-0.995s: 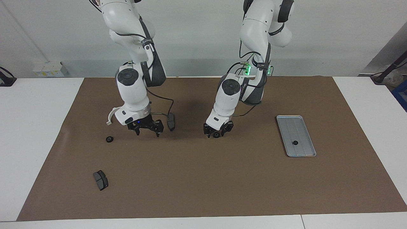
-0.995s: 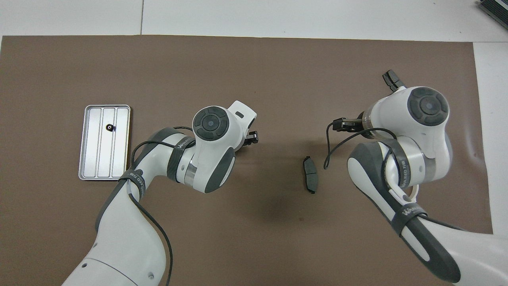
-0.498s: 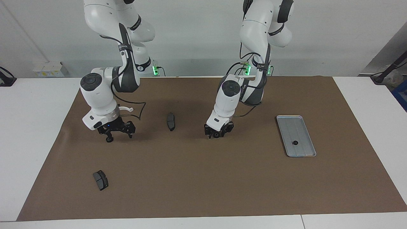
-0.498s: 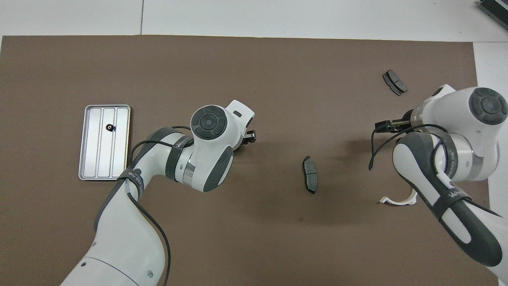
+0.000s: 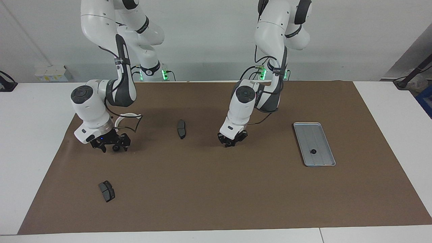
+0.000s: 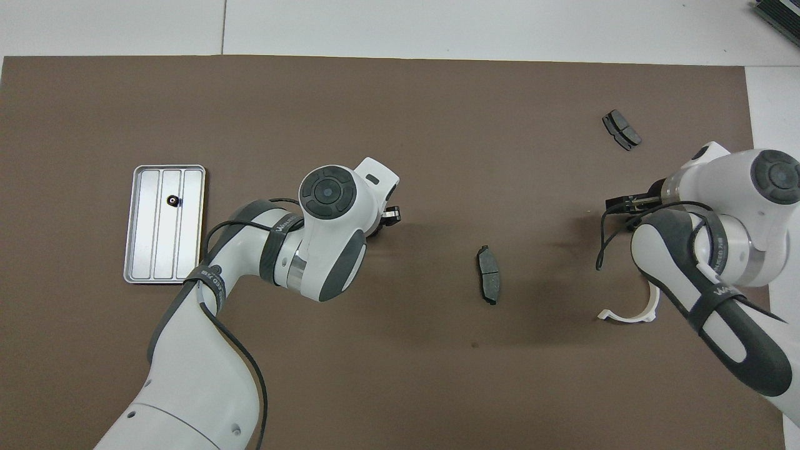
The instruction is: Pick bearing gear from pile to tray
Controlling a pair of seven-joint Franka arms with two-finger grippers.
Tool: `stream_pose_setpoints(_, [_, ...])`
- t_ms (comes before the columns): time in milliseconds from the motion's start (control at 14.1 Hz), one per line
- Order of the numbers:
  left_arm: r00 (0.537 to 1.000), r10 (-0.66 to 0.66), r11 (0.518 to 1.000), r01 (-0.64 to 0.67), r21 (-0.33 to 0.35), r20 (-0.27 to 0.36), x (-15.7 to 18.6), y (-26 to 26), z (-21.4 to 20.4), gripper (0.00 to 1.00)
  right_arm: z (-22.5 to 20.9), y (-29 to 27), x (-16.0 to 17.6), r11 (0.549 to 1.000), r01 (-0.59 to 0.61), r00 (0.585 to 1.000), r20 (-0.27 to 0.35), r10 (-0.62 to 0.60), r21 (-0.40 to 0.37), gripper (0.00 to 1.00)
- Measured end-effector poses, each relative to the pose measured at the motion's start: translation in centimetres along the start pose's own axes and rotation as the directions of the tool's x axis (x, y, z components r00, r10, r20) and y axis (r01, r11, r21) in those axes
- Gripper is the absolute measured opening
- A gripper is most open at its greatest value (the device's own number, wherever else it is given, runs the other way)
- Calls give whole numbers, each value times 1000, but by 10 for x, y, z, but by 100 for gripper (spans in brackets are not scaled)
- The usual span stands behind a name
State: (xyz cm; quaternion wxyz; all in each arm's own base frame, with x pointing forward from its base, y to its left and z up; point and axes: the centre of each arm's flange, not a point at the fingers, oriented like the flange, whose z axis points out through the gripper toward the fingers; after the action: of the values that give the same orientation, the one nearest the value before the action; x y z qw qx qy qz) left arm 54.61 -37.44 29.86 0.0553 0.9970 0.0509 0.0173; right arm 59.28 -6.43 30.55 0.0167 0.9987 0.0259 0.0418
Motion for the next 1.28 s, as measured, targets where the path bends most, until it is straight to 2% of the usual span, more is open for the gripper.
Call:
stream_pose_setpoints(213, [998, -42, 999, 42, -6, -35, 29, -22, -22, 35, 14, 8, -10, 1000, -1, 1000, 14, 1, 2, 100])
stream_pose_setpoints(426, [999, -36, 999, 36, 7, -25, 70, -83, -58, 35, 16, 7, -12, 1000, 0, 1000, 18, 0, 3, 68])
stream_pose_setpoints(498, [1000, -17, 1000, 18, 15, -7, 83, -113, -68, 35, 16, 7, -12, 1000, 1, 1000, 18, -1, 3, 55])
stream_pose_setpoints(640, [998, 35, 999, -37, 30, 54, 101, -173, -81, 35, 14, 5, -11, 1000, 5, 1000, 14, -5, 4, 35])
stream_pose_setpoints(711, [994, 70, 997, -73, 31, 87, 108, -203, -84, 35, 12, 1, -9, 1000, 11, 1000, 11, -11, 5, 30])
stream_pose_setpoints(995, [971, 179, 983, -184, 16, 158, 120, -288, -82, 35, -10, -34, -1, 1000, 30, 1000, -11, -29, 10, 30])
stream_pose_setpoints(1279, [922, 336, 941, -337, -28, 190, 123, -359, -76, 35, -40, -131, 13, 996, -87, 995, -54, 88, 33, 30])
